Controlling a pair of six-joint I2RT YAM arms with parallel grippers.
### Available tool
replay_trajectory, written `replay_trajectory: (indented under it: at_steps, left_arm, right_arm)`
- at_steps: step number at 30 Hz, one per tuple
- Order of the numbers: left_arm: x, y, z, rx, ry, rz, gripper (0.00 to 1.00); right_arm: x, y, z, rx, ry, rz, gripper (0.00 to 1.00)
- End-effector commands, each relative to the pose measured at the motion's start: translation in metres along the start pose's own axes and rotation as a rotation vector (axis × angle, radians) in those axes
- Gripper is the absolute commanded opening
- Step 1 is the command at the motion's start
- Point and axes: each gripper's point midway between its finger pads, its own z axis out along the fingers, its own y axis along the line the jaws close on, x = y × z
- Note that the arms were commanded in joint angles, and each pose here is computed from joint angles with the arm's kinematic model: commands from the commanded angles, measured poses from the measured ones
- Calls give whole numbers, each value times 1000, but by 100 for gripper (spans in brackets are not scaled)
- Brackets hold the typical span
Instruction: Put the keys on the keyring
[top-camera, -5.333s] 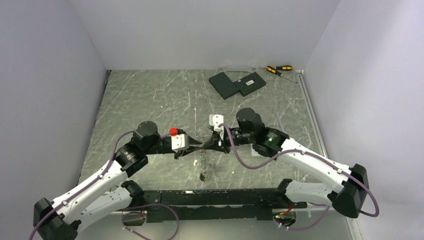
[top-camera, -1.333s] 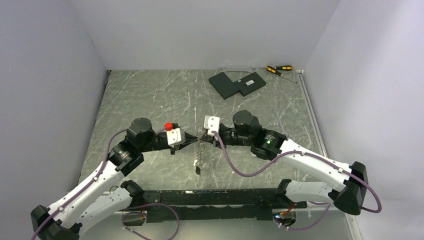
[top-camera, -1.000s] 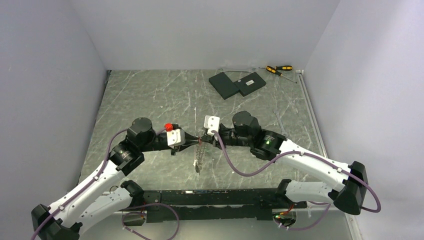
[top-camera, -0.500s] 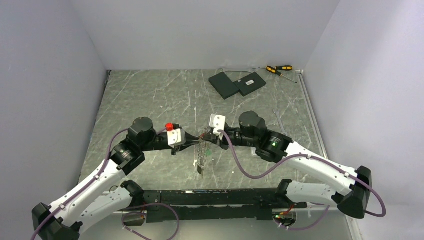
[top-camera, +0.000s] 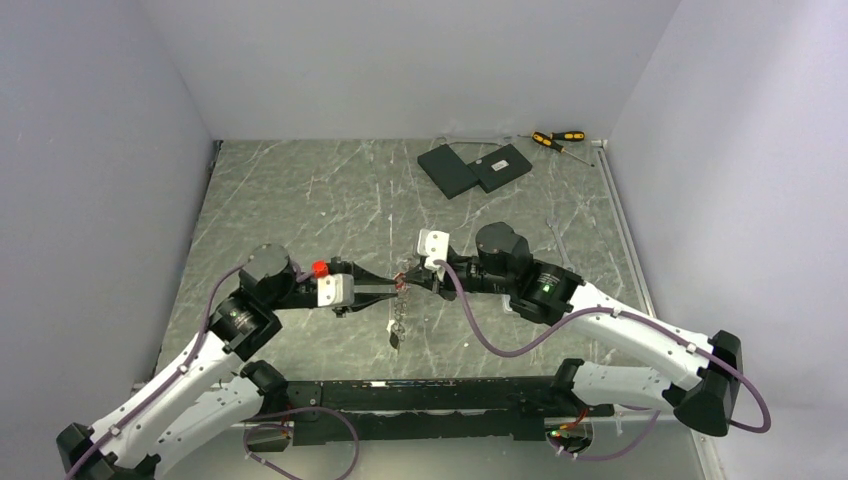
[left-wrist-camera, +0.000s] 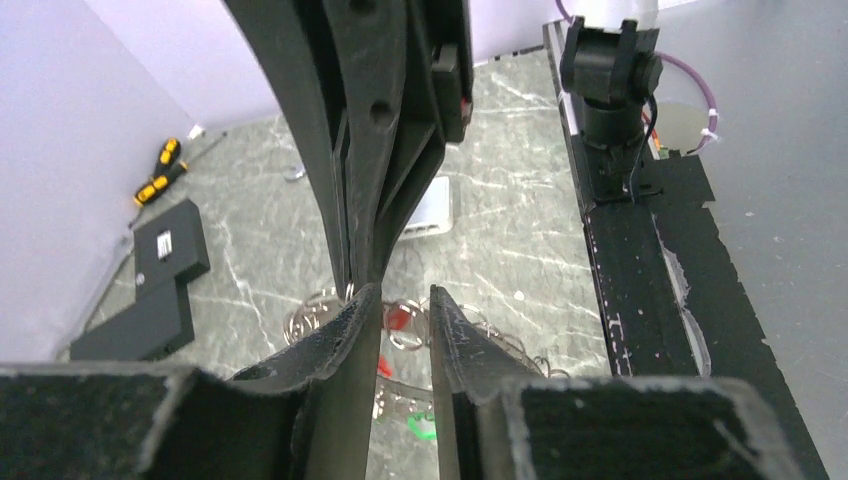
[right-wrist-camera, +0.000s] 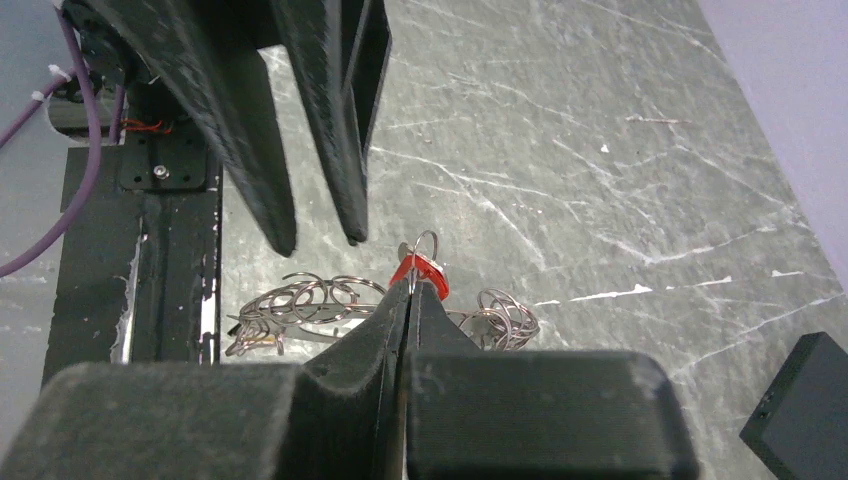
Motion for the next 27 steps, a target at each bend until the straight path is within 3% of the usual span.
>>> replay_trajectory:
  at_steps: [1, 9, 19, 27]
  left_arm:
    - [-20, -6, -1, 39, -83, 81, 30]
    - [-11, 6, 1, -14, -35, 55, 29]
    - [-4, 13, 3, -42, -11, 32, 38]
    - [-1, 18, 4, -60, 12, 17, 27]
  right_arm:
    - [-22, -9, 0, 27, -69, -12, 0]
    - [-30, -4, -1, -3, -88, -10, 0]
    - [-35, 7, -1, -67, -99, -13, 0]
    - [-41, 9, -5, -66, -115, -21, 0]
